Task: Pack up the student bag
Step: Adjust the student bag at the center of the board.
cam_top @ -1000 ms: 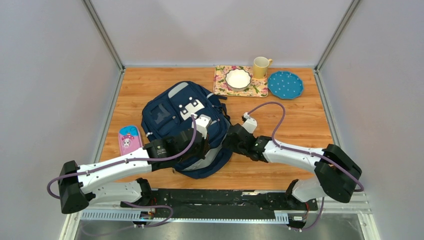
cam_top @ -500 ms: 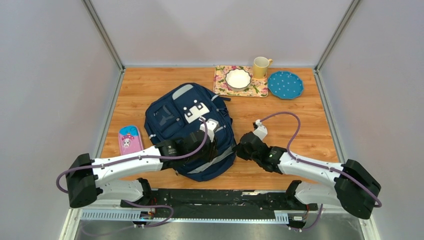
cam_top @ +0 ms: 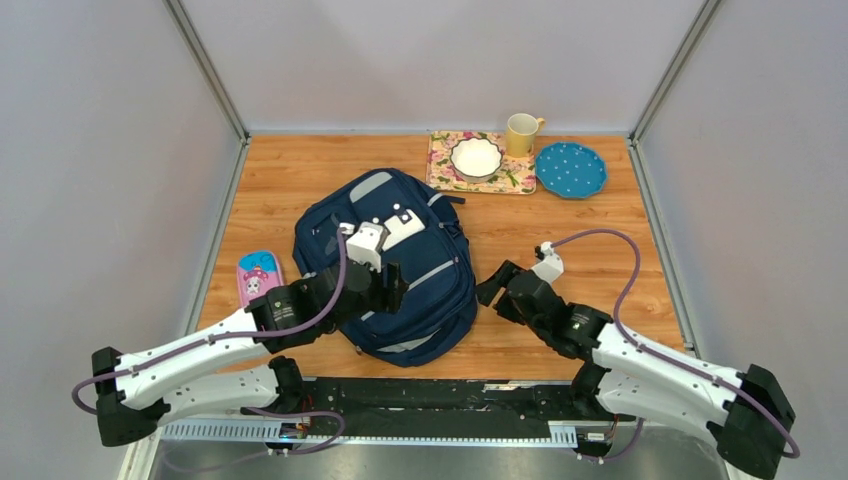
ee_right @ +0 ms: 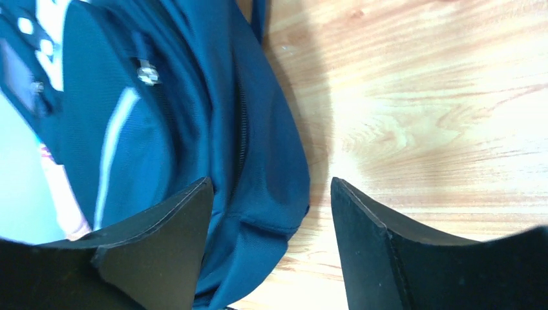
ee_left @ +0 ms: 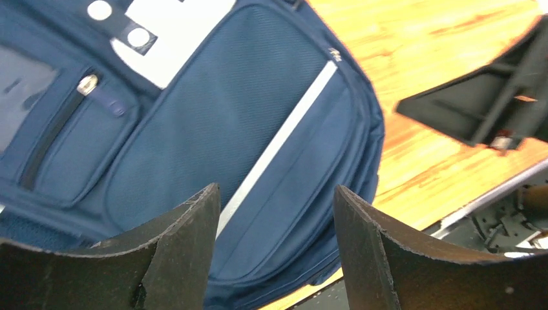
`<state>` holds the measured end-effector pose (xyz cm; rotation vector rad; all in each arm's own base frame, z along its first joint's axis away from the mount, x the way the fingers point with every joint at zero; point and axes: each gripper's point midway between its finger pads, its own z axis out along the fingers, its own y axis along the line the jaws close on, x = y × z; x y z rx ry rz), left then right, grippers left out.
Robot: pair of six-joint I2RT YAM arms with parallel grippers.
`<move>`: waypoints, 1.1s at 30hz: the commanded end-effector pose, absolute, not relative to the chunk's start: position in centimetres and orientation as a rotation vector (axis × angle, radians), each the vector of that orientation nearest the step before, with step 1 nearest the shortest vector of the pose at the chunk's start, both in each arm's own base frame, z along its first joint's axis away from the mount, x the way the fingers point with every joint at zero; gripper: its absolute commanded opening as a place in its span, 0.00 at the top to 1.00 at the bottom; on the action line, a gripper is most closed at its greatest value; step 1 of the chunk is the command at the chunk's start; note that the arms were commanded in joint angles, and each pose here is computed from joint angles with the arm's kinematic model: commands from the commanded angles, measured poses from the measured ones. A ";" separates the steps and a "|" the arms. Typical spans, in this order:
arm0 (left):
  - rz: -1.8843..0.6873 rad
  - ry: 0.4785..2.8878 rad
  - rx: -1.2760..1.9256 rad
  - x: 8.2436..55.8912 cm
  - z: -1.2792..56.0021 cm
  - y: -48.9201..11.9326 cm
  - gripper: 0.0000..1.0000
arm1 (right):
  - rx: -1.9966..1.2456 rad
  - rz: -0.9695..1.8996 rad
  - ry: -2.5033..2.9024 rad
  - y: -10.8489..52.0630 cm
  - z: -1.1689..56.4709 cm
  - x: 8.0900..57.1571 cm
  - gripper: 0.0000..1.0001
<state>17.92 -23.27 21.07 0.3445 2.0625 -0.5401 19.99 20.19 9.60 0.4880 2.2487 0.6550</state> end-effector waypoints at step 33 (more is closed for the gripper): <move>-0.265 2.314 -0.377 14.1 10.8 -11.1 0.21 | -0.013 0.841 2.282 18.6 19.0 13.5 0.08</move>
